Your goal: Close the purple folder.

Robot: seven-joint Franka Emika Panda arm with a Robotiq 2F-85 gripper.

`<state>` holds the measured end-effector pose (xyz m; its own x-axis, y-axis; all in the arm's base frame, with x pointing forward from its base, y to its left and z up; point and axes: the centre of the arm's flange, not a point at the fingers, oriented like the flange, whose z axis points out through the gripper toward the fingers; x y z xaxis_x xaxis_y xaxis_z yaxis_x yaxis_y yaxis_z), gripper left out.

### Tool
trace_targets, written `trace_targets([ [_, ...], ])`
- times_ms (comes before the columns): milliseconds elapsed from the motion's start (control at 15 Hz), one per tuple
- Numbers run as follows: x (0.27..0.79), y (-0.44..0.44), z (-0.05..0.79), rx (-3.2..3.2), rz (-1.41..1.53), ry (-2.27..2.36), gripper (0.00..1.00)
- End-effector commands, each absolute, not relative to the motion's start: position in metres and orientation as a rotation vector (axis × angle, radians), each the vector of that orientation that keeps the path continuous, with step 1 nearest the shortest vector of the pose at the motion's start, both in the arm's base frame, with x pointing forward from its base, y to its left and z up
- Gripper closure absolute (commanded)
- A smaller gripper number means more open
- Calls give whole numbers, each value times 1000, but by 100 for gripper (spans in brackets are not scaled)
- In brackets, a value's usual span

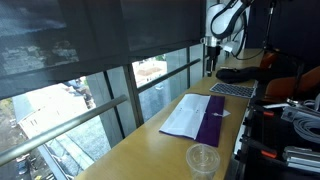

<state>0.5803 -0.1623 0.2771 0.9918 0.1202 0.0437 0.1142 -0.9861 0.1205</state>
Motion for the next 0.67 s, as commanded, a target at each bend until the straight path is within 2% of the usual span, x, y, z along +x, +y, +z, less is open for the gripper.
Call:
trace_targets([
  [0,619,-200,267,3080,79,282,0],
  [600,691,-304,189,3239,36,395,0],
])
